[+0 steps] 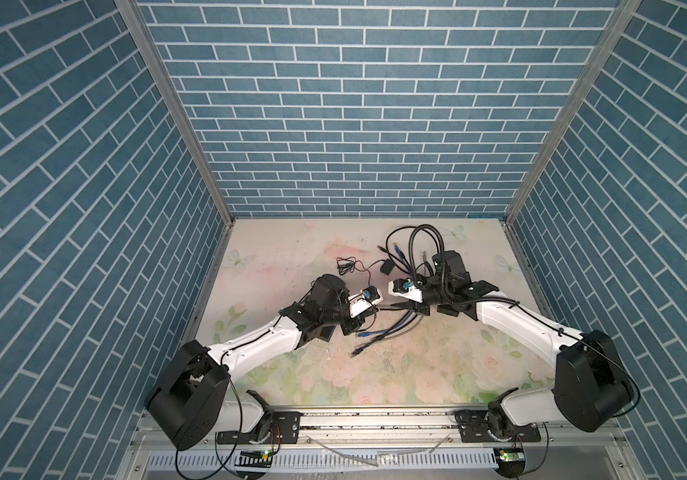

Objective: Insert the plug into the switch port

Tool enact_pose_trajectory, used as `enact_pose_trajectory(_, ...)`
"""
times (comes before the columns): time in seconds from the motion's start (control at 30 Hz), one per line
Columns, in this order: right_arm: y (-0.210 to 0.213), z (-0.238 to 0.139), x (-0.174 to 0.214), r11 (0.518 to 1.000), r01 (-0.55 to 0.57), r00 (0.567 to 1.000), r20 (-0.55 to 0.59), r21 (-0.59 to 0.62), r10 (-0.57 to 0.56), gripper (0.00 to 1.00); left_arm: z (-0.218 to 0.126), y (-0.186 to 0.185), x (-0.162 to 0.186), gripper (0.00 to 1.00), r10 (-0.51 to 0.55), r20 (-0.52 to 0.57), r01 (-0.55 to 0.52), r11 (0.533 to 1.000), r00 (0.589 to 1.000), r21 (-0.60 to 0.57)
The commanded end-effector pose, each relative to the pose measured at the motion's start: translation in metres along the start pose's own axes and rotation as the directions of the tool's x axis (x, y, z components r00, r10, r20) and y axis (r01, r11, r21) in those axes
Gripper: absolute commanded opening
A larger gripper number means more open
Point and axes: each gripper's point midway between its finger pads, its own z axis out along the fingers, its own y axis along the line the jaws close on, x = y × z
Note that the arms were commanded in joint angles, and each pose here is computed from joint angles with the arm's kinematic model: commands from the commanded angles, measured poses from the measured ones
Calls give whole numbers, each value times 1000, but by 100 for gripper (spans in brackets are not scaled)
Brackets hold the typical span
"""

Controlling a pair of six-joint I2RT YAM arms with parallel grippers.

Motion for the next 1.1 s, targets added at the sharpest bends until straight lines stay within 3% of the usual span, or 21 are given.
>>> enact_pose_trajectory(0.0, 10, -2, -17, 995, 7, 997, 78, -98, 0, 43, -3, -5, -8, 0, 138, 76, -136, 990, 988, -25)
enact_pose_trajectory(0.37, 31, 3, -23, 983, 16, 976, 218, -181, 24, 42, -14, -18, -22, 0, 188, 199, -188, 982, 962, -22)
enact_pose_trajectory(0.7, 32, 12, -16, 986, -8, 968, 247, -164, 49, 39, -18, -22, -33, 0, 195, 269, -199, 980, 943, -14)
enact_pose_trajectory(1.07, 37, 15, -16, 980, -15, 960, 270, -197, 69, 36, -17, -21, -33, 0, 199, 268, -200, 980, 943, -22)
